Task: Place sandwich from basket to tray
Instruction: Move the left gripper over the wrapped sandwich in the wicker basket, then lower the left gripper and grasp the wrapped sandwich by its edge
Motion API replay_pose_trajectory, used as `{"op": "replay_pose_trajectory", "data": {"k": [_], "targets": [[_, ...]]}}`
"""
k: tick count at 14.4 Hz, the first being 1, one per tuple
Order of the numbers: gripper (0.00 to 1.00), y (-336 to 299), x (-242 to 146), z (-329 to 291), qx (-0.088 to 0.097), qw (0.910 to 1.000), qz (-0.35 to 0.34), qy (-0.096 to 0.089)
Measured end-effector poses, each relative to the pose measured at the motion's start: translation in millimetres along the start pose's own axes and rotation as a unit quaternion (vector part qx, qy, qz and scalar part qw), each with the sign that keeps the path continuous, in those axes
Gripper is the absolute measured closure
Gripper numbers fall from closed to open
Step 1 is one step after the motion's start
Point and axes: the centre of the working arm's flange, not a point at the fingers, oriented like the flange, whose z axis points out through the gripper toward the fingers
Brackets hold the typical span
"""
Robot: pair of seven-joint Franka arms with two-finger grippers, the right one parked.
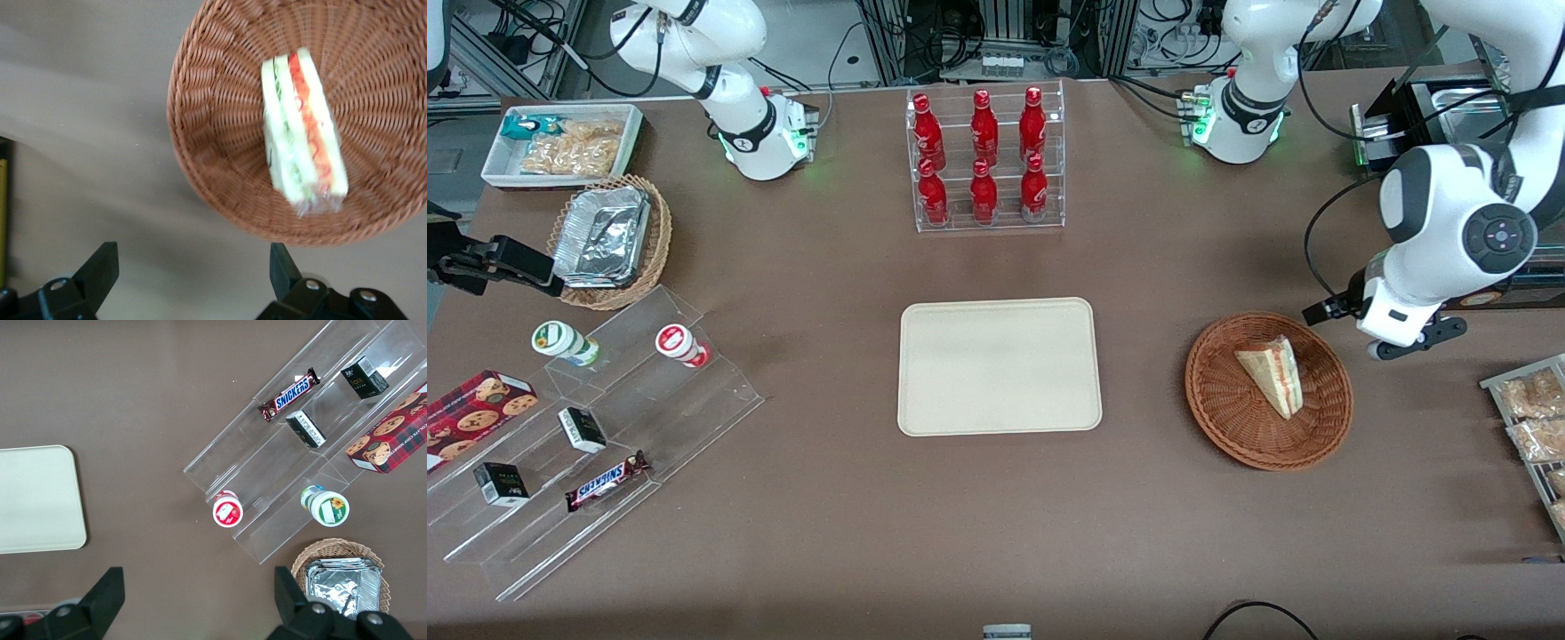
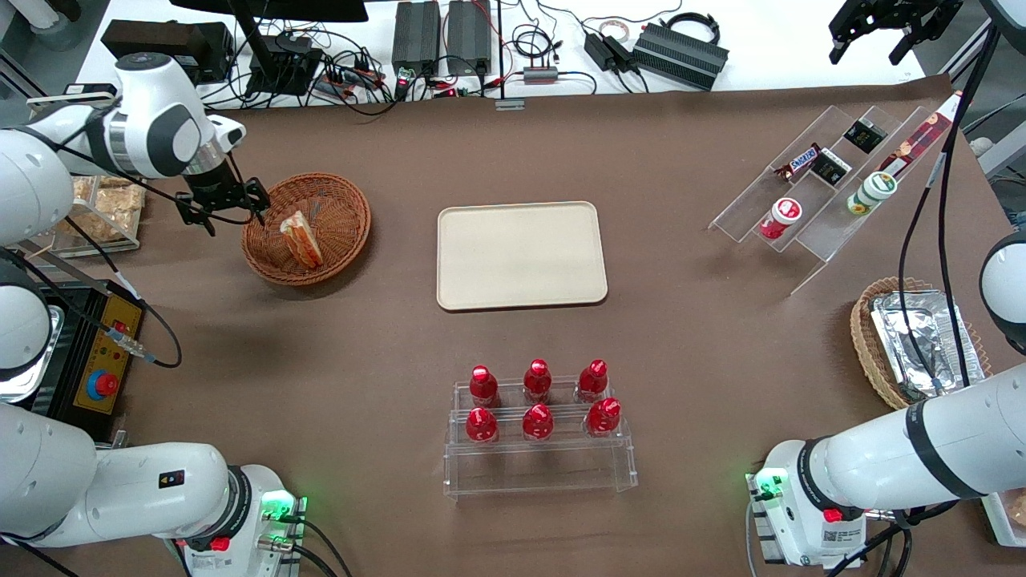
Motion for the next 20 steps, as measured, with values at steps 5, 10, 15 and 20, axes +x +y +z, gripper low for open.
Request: {"op": "replay_pose_trajectory", "data": {"k": [5,10,15,20], "targets": [[0.00,44,8,34,-0.021,0.9983,-0.045,0.030],[0.00,61,11,55,-0.026,0.9955,-0.086,0.030],[0.00,65,16,79,-0.028,0.9953,-0.088,0.026],[0.34,80,9,82,-0.028,0.9944,-0.099,0.025]]}}
